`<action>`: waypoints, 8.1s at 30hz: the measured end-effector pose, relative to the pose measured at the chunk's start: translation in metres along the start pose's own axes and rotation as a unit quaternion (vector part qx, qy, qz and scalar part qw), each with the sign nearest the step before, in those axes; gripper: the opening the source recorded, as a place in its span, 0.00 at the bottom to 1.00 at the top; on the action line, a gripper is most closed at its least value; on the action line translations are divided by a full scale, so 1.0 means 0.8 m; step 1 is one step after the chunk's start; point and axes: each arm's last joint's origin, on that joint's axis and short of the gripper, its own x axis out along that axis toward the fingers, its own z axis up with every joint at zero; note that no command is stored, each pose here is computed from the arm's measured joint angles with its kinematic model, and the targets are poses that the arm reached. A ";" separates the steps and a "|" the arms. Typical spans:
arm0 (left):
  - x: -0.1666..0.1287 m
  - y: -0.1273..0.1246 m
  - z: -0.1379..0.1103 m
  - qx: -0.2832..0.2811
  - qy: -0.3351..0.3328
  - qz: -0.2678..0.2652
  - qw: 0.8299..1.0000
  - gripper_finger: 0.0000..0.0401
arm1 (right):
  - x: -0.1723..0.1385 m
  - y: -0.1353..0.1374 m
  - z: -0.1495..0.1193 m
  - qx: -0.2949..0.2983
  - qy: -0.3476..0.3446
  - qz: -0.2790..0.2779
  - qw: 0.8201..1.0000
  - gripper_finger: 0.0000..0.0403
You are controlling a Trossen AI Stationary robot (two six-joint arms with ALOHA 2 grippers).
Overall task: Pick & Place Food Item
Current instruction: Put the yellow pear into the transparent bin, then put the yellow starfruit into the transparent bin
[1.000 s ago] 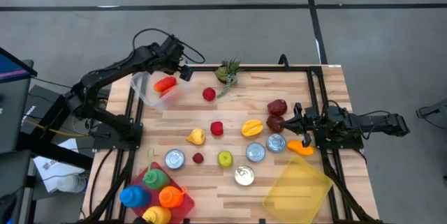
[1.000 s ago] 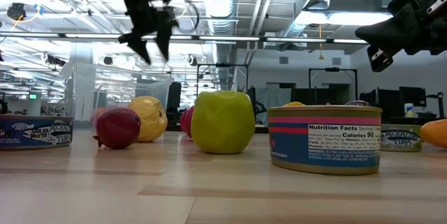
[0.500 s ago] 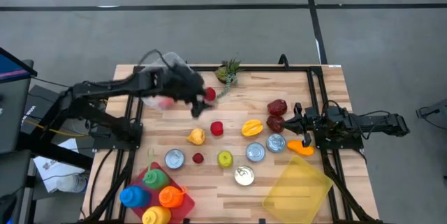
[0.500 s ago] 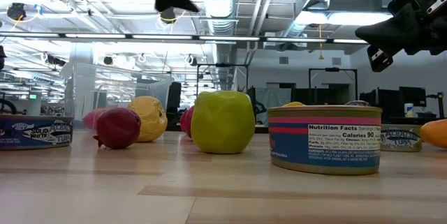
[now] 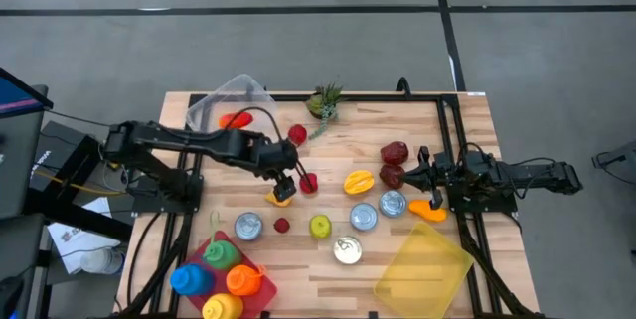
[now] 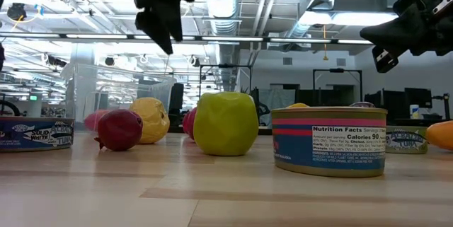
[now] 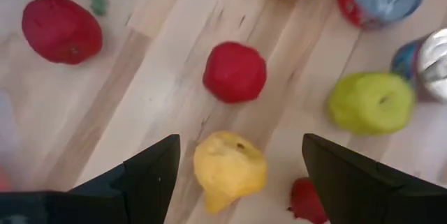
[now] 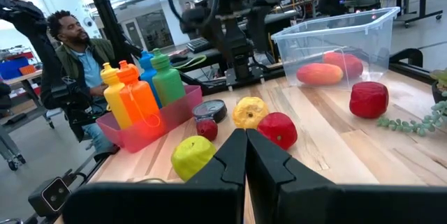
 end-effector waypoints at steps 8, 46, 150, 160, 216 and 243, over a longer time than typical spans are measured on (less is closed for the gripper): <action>0.019 -0.006 -0.001 0.043 0.038 -0.019 0.998 0.73 | 0.000 0.000 0.000 0.000 0.001 0.000 1.000 0.00; 0.103 0.012 -0.062 0.098 0.109 -0.050 0.988 0.73 | 0.000 0.000 -0.001 0.000 0.002 -0.001 1.000 0.00; -0.145 0.073 0.117 0.133 -0.434 -0.243 0.857 0.61 | 0.001 -0.001 -0.005 0.000 0.021 -0.005 1.000 0.00; -0.111 0.111 0.072 -0.004 -0.242 0.175 0.954 0.61 | 0.001 -0.001 -0.005 0.000 0.021 -0.006 1.000 0.00; 0.005 0.292 -0.049 -0.211 0.083 0.281 0.933 0.64 | 0.001 -0.001 -0.005 0.000 0.021 -0.006 1.000 0.00; -0.014 0.268 -0.038 -0.264 0.103 0.129 0.950 0.76 | 0.001 -0.001 -0.005 0.000 0.021 -0.006 1.000 0.00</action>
